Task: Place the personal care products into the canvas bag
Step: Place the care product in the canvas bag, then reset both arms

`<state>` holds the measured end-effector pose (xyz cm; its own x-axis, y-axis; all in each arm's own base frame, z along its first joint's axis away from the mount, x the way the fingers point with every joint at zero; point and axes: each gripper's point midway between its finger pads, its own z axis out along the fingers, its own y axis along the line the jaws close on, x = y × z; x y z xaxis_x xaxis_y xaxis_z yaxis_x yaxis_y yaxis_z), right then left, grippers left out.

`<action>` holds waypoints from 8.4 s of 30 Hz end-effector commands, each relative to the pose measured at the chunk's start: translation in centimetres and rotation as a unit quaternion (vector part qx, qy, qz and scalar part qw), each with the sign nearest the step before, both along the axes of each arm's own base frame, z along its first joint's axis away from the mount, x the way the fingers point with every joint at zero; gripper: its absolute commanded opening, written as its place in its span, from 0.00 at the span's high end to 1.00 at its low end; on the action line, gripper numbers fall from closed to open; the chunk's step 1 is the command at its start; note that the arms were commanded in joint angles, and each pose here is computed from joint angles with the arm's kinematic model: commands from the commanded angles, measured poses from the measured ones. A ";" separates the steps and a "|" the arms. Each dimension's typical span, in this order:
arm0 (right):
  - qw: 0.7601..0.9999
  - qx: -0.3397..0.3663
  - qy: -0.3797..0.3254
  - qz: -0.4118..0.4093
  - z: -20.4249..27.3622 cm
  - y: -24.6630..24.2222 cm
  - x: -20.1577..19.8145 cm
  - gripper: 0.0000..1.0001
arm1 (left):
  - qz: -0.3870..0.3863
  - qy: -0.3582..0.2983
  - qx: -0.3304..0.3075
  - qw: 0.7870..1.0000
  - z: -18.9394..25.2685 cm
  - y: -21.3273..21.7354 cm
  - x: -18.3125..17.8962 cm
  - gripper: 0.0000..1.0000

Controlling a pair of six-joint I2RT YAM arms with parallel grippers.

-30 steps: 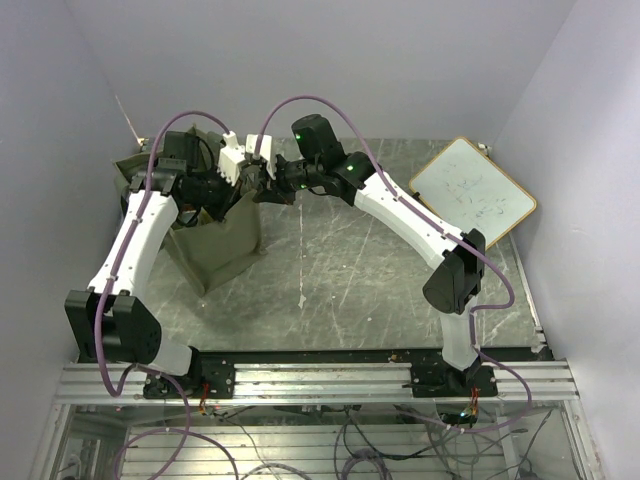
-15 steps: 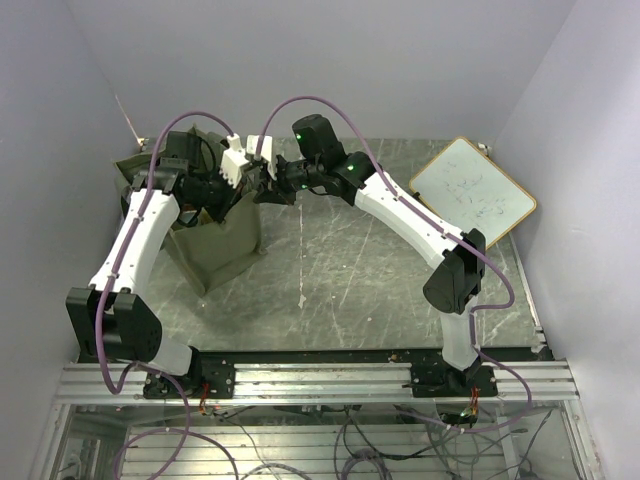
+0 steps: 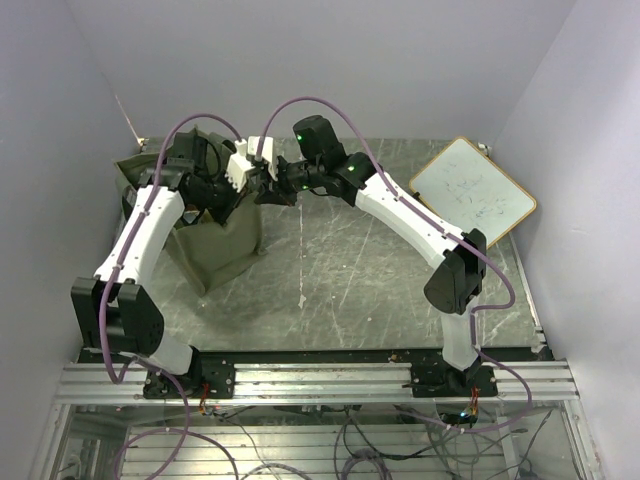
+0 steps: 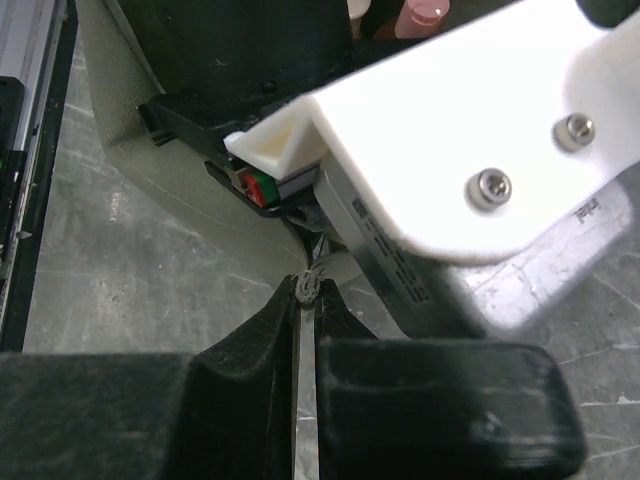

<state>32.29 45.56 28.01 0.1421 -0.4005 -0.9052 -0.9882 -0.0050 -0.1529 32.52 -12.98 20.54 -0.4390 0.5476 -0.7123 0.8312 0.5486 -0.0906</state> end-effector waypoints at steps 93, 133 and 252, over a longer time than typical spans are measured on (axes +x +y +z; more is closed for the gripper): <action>0.999 0.014 -0.031 0.027 2.3 -1.1 -2.2 0.80 | 0.026 -0.137 -0.019 0.990 9.2 -0.2 -0.9 0.22; 0.921 0.100 0.023 -0.375 4.9 -24.5 8.9 0.67 | 0.359 -0.312 -0.039 0.879 17.9 8.3 2.0 0.09; 0.715 0.124 -0.126 -0.676 11.5 -45.5 -2.2 0.00 | 0.452 -0.368 -0.118 0.804 20.1 12.5 -5.7 0.01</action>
<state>29.90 0.26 39.29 -0.0644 -0.1689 -0.9835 -0.0128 0.9856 -0.1684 27.14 -0.93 39.64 -0.0237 0.0587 -0.9980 -0.0009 0.9983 0.0587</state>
